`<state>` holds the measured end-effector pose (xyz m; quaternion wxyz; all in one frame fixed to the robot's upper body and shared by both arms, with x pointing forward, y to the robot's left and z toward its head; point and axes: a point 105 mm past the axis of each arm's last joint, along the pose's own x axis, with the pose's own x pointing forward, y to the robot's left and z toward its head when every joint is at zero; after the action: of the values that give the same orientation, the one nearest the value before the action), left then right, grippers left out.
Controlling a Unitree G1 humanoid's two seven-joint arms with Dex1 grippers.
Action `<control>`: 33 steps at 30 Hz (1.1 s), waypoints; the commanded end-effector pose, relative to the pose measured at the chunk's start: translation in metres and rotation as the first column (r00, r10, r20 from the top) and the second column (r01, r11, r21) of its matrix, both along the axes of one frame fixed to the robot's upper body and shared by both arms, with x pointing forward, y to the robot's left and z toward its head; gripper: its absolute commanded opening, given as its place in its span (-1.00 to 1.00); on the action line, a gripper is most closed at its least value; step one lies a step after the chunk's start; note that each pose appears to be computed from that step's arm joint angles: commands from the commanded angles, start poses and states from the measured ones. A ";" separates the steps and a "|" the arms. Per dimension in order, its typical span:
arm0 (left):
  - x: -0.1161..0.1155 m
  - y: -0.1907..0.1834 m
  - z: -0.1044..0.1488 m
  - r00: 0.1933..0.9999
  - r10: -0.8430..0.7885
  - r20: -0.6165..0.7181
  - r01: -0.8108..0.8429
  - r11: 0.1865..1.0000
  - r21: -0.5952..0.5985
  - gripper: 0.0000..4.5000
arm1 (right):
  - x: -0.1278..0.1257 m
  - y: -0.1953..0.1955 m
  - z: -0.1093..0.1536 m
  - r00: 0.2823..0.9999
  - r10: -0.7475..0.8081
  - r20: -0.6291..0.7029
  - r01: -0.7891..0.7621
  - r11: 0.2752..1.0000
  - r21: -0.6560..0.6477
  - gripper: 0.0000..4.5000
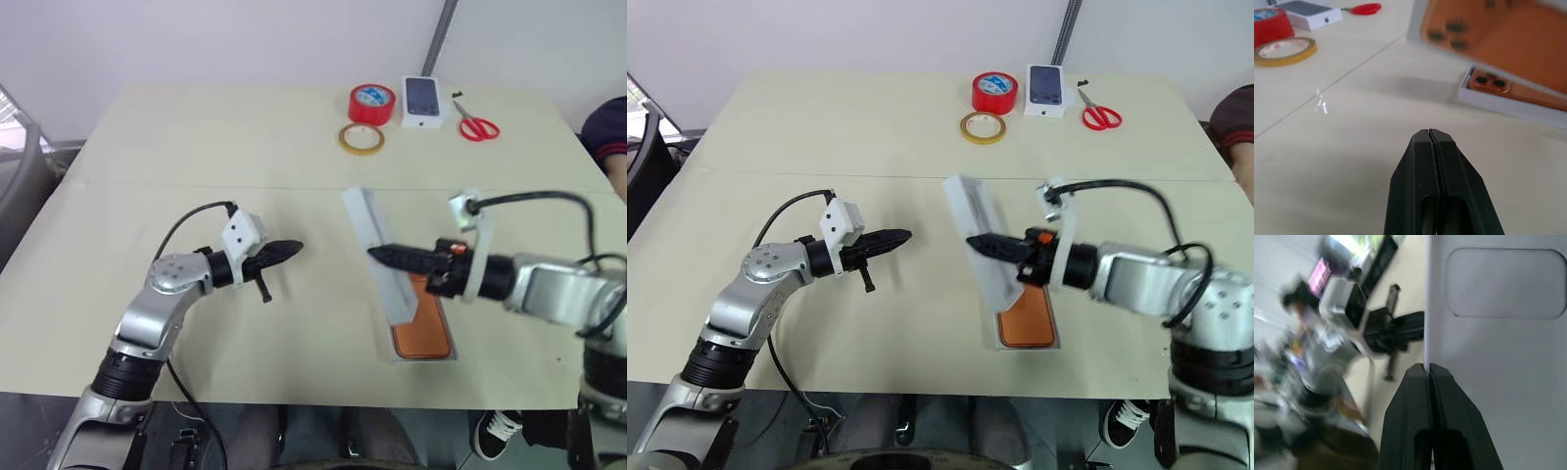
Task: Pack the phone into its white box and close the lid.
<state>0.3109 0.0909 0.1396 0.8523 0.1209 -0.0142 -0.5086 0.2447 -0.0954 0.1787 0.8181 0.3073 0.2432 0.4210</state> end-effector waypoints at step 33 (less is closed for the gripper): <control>-0.027 -0.112 0.003 0.942 -0.333 -0.038 0.331 0.942 -0.049 -1.00 | 0.026 -0.118 -0.002 0.974 -0.060 0.217 0.204 0.645 -0.737 -0.70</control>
<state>0.2830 -0.0213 0.1328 0.7564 0.0895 -0.0085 -0.6479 0.2711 -0.2129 0.1709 0.9180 -0.0524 0.3109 0.2406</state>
